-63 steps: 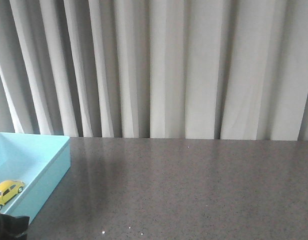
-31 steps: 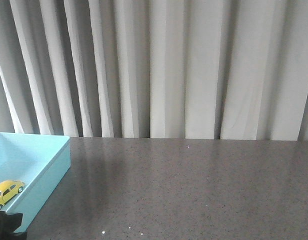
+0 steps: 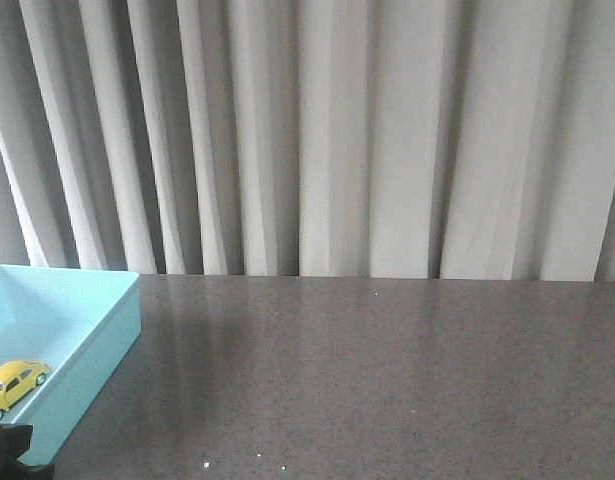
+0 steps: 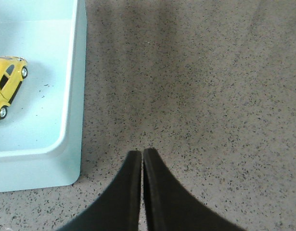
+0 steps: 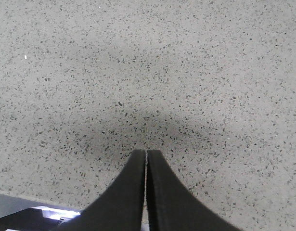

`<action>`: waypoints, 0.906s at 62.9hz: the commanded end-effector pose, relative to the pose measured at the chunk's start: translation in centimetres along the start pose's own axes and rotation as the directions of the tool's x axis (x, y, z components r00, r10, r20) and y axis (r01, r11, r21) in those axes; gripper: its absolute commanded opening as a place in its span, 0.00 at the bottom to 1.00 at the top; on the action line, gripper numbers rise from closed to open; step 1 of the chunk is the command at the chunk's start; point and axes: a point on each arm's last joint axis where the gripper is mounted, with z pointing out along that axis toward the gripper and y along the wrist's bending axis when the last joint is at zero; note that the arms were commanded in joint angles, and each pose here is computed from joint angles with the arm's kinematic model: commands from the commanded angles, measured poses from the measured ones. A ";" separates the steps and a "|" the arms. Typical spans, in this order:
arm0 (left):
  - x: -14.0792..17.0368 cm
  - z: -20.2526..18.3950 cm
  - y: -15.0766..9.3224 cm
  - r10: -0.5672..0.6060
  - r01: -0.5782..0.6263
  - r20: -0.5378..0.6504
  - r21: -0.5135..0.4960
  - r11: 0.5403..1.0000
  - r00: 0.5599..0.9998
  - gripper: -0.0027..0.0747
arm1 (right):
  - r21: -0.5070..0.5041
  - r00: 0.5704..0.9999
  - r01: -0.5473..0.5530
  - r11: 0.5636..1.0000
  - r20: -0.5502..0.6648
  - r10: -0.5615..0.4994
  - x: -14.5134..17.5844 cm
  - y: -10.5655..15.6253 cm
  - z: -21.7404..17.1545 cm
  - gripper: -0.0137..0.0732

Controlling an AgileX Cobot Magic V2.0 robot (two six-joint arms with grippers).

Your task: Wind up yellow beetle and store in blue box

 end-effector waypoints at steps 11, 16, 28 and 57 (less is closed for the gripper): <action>-1.4 -0.7 -0.2 -0.014 0.013 0.100 0.011 1.000 0.995 0.03 | 0.002 0.997 0.002 1.000 0.076 -0.002 -1.0 0.0 -0.6 0.15; -1.4 -0.7 -0.2 -0.014 0.013 0.100 0.011 1.000 0.995 0.03 | 0.002 0.997 0.002 1.000 0.076 -0.002 -1.0 0.0 -0.6 0.15; -1.5 -1.1 -0.2 -0.014 0.013 0.116 0.012 1.000 0.993 0.03 | 0.002 0.997 0.002 1.000 0.076 -0.002 -1.0 0.0 -0.6 0.15; 8.0 -7.0 0.5 -0.003 -0.002 0.327 0.014 1.000 0.945 0.03 | 0.002 0.997 0.002 1.000 0.076 -0.002 -1.0 0.0 -0.6 0.15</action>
